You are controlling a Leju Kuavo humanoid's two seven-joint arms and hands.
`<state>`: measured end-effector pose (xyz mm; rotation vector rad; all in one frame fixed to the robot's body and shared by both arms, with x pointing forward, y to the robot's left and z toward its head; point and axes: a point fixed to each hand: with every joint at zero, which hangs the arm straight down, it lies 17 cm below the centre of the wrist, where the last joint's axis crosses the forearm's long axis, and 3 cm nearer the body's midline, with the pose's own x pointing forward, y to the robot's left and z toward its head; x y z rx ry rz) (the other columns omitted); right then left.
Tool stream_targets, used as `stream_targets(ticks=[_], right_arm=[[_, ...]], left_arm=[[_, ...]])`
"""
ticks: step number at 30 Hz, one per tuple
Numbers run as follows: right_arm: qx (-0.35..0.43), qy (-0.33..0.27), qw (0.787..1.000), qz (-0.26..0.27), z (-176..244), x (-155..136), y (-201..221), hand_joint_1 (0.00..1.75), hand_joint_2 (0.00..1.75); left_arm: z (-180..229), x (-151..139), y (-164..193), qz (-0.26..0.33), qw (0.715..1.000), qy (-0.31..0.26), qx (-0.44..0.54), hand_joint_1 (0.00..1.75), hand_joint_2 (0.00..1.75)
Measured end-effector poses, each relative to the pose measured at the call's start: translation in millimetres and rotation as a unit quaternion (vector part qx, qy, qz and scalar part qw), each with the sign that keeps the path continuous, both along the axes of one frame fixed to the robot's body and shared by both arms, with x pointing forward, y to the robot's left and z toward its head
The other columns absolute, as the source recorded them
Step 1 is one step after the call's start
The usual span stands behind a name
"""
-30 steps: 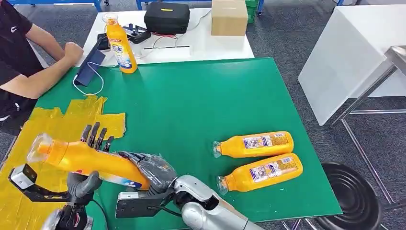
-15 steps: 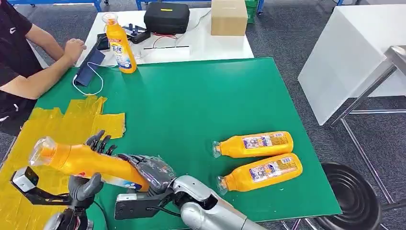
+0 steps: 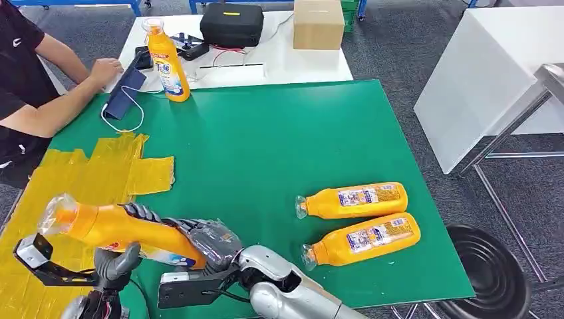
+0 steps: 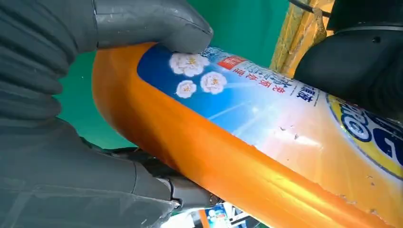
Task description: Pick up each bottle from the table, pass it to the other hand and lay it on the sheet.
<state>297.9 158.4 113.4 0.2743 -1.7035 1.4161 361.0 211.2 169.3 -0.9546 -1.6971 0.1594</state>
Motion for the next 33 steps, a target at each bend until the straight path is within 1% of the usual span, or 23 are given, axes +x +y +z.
stream_targets(ticks=[4, 5, 6, 7, 8, 9, 11, 12, 13, 14, 15, 16, 17, 20, 21, 22, 25, 29, 30, 33], right_arm=[[-0.001, -0.001, 1.0, -0.001, -0.3, 0.5, -0.3, 1.75, 1.75], [0.0, -0.002, 1.0, -0.003, 0.1, 1.2, -0.6, 1.48, 1.75], [0.001, -0.002, 1.0, -0.006, 0.4, 2.4, -1.2, 0.12, 1.75], [0.002, -0.004, 1.0, -0.011, 0.7, 4.7, -2.6, 0.0, 1.75], [0.002, -0.006, 1.0, -0.019, 0.9, 8.4, -5.1, 0.0, 1.75], [0.002, -0.007, 0.999, -0.032, 0.5, 14.1, -9.0, 0.0, 0.0], [0.003, -0.009, 0.998, -0.061, -1.1, 26.6, -21.8, 0.0, 0.0], [0.008, -0.009, 0.997, -0.075, 1.1, 33.1, -28.1, 0.0, 0.0], [0.013, -0.01, 0.996, -0.085, 3.8, 38.0, -33.1, 0.0, 0.0], [0.021, -0.012, 0.995, -0.099, 9.2, 46.4, -41.5, 0.0, 0.0], [0.028, -0.015, 0.993, -0.111, 13.6, 53.9, -50.8, 0.0, 0.0], [0.034, -0.017, 0.992, -0.124, 17.9, 61.5, -61.4, 0.0, 0.0], [0.04, -0.019, 0.99, -0.135, 21.7, 68.4, -71.3, 0.0, 0.0], [0.051, -0.024, 0.987, -0.153, 29.0, 78.9, -87.8, 0.0, 0.0], [0.055, -0.027, 0.985, -0.159, 31.8, 82.4, -94.2, 0.0, 0.0], [0.06, -0.029, 0.985, -0.162, 34.0, 82.8, -98.1, 0.0, 0.0], [0.086, -0.036, 0.98, -0.174, 45.6, 89.0, -122.5, 0.0, 0.0], [0.107, -0.051, 0.976, -0.184, 61.4, 92.8, -157.8, 0.0, 0.0], [0.109, -0.054, 0.975, -0.185, 64.0, 91.9, -164.2, 0.0, 0.0], [0.112, -0.062, 0.974, -0.189, 68.9, 91.2, -176.8, 0.0, 0.0]], left_arm=[[1.6, -0.6, 0.8, 0.002, 1.0, -0.006, 0.0, 1.75, 1.75], [1.9, -0.7, 0.8, 0.004, 1.0, -0.008, 0.003, 1.75, 1.75], [2.7, -0.7, 1.2, 0.008, 1.0, -0.013, 0.008, 1.75, 1.75], [3.5, -0.1, 1.3, 0.014, 1.0, -0.019, 0.018, 1.75, 1.75], [4.2, 2.2, 3.2, 0.03, 0.999, -0.027, 0.037, 1.75, 1.75], [4.1, 7.5, 7.0, 0.063, 0.994, -0.043, 0.078, 1.75, 1.75], [6.3, 24.9, 20.8, 0.15, 0.965, -0.084, 0.195, 1.75, 1.75], [10.5, 35.1, 31.9, 0.2, 0.939, -0.106, 0.259, 1.75, 1.75], [15.8, 42.3, 41.0, 0.235, 0.916, -0.123, 0.3, 1.75, 1.75], [24.4, 50.3, 54.8, 0.284, 0.88, -0.145, 0.351, 1.75, 1.75], [31.5, 55.4, 65.9, 0.319, 0.852, -0.16, 0.383, 1.75, 1.75], [37.5, 58.7, 76.2, 0.344, 0.831, -0.168, 0.403, 1.75, 1.75], [41.4, 59.9, 84.4, 0.359, 0.821, -0.172, 0.41, 1.75, 1.75], [45.3, 60.3, 97.0, 0.379, 0.806, -0.175, 0.419, 1.75, 1.75], [46.8, 59.9, 101.9, 0.394, 0.789, -0.18, 0.435, 1.75, 1.75], [47.9, 59.6, 105.9, 0.41, 0.766, -0.187, 0.458, 1.75, 1.75], [47.1, 57.4, 126.1, 0.461, 0.675, -0.201, 0.54, 1.75, 1.75], [28.2, 50.7, 156.5, 0.49, 0.593, -0.195, 0.608, 1.75, 1.75], [21.8, 48.6, 162.8, 0.491, 0.582, -0.191, 0.619, 1.75, 1.75], [8.2, 44.4, 173.2, 0.487, 0.572, -0.179, 0.635, 1.75, 1.75]])
